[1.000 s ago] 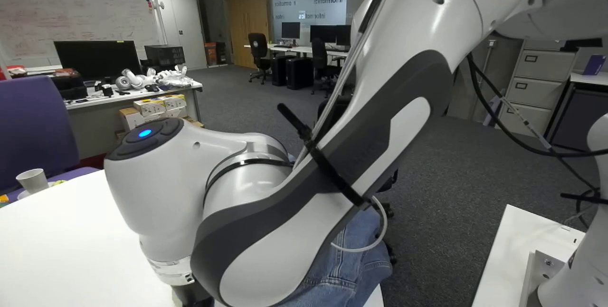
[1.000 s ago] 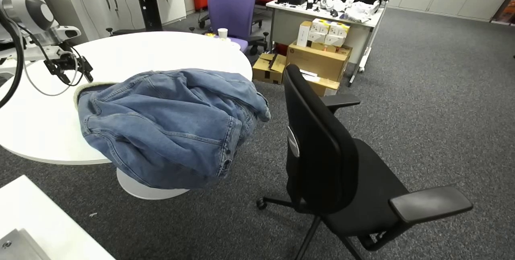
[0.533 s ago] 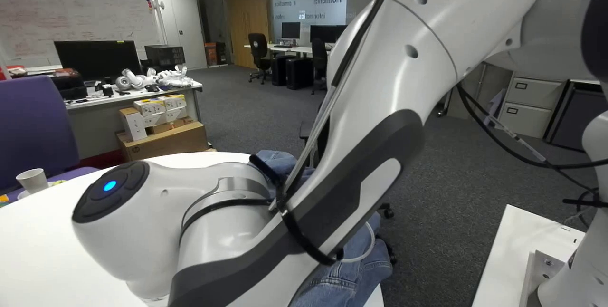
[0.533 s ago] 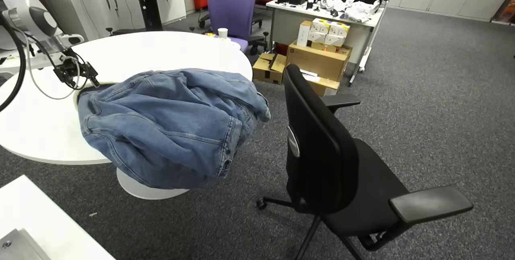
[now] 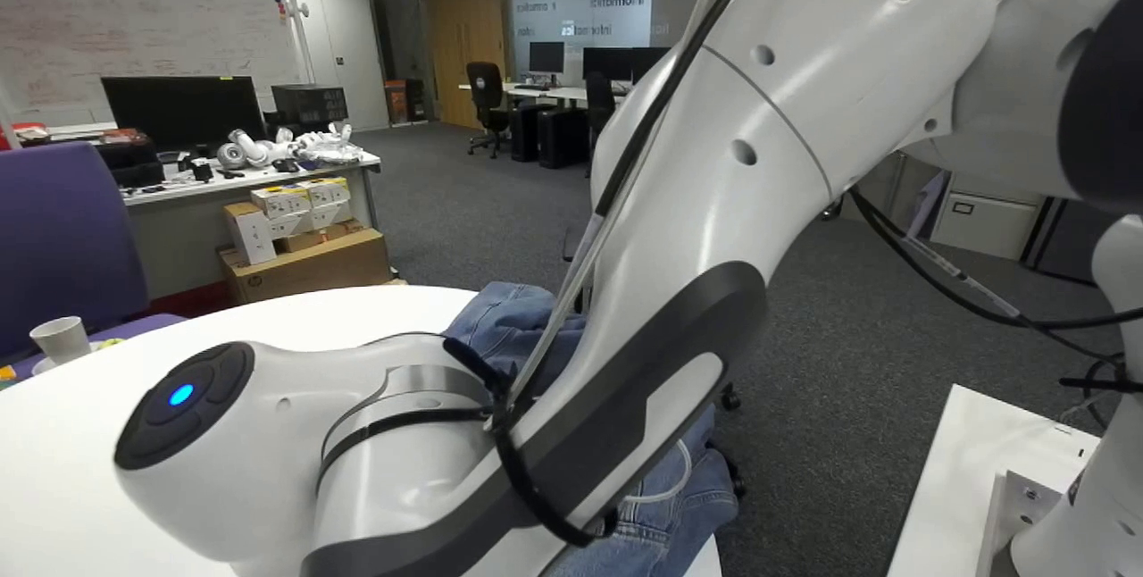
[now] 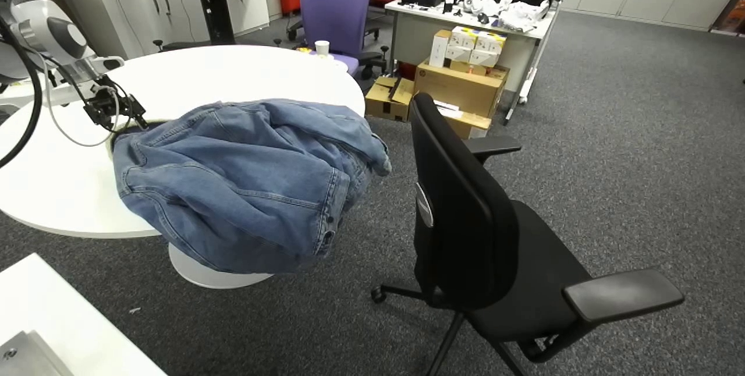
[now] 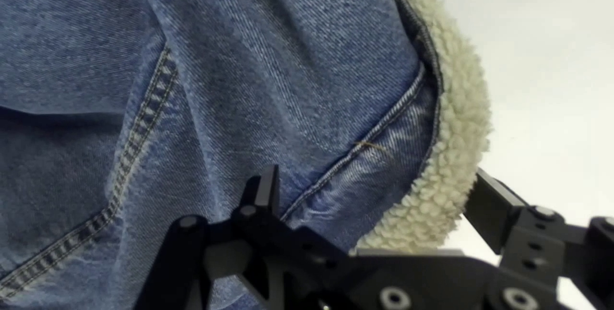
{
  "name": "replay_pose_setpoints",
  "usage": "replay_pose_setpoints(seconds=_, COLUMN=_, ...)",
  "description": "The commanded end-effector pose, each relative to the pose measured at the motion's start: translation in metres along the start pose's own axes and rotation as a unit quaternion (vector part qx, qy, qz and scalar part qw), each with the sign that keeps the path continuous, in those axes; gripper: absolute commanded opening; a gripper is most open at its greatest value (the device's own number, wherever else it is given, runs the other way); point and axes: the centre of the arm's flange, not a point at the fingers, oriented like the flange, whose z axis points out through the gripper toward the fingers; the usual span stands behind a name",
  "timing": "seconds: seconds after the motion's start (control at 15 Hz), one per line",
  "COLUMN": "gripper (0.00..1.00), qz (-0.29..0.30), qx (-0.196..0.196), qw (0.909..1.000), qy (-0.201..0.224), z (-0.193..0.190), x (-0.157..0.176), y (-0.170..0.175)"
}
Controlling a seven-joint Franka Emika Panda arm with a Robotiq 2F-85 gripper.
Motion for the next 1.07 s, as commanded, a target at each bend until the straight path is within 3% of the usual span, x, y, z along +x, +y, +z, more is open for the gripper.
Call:
replay_pose_setpoints(seconds=0.0, gripper=1.00, qz=-0.006, qx=-0.022, qw=0.9997, qy=0.003, z=-0.016, x=0.004, y=-0.014)
replay_pose_setpoints(seconds=0.47, gripper=1.00, qz=-0.016, qx=-0.031, qw=0.9994, qy=-0.003, z=-0.019, x=-0.001, y=-0.024)
replay_pose_setpoints(seconds=1.0, gripper=1.00, qz=0.008, qx=-0.056, qw=0.9979, qy=-0.029, z=0.024, x=0.000, y=0.017)
